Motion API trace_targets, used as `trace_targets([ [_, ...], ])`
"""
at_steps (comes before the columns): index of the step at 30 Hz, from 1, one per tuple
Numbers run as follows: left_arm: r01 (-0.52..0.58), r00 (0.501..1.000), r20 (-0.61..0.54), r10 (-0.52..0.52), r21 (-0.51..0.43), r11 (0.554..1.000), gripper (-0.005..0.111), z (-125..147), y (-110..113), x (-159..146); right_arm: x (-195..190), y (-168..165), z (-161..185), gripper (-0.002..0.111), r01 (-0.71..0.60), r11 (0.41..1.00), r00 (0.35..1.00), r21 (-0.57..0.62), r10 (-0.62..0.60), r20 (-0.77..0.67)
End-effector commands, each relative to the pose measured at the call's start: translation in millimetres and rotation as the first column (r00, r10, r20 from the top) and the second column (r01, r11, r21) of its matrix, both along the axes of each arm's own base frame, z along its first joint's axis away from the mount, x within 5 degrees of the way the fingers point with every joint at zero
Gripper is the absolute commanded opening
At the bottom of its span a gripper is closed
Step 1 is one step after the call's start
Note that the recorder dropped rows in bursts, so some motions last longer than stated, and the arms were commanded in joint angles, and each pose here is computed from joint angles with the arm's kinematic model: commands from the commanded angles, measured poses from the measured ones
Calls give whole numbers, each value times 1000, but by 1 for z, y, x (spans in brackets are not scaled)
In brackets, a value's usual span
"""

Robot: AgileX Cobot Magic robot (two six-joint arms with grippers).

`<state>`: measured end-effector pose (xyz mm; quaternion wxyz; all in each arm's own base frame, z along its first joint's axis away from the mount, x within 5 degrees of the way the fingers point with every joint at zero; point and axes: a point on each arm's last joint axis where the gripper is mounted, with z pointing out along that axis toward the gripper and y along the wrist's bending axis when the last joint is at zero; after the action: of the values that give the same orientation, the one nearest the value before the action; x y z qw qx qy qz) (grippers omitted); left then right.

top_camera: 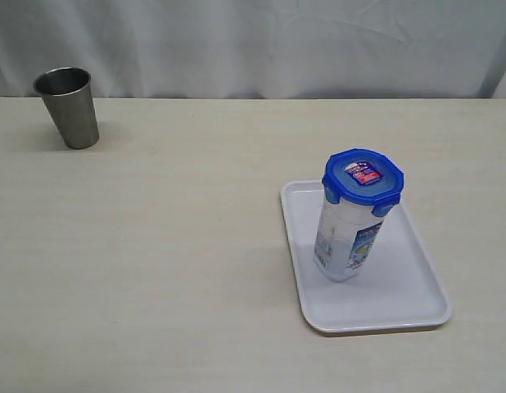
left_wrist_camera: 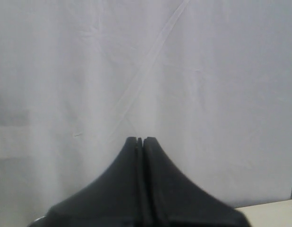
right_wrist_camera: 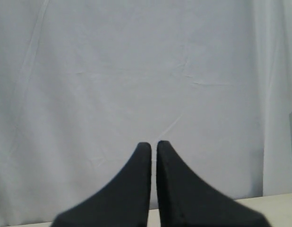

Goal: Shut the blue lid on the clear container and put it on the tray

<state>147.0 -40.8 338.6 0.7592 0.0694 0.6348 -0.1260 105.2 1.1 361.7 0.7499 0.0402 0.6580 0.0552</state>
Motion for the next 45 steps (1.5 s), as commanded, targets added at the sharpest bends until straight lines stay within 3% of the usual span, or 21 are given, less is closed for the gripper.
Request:
trace_targets([
  [1, -3, 1000, -11, 3, -11, 1000, 0, -2, 1, -1, -1, -1, -1, 4, 6, 1000, 1000, 12, -6, 5],
  [20, -4, 1000, -17, 4, -5, 1000, 0, -5, 1, -2, -1, -1, -1, 4, 6, 1000, 1000, 12, -6, 5],
  [24, -5, 1000, 8, 5, 66, 998, 0, -12, 3, -11, -1, -1, -1, 4, 6, 1000, 1000, 12, -6, 5],
  [36, -242, 960, -136, 243, 25, 970, 0, -38, 38, -48, -1, -1, -1, 4, 6, 1000, 1000, 12, -6, 5],
  [45, -334, 942, -53, 332, -48, 941, 0, -67, 46, -80, -1, -1, -1, 4, 6, 1000, 1000, 12, -6, 5],
])
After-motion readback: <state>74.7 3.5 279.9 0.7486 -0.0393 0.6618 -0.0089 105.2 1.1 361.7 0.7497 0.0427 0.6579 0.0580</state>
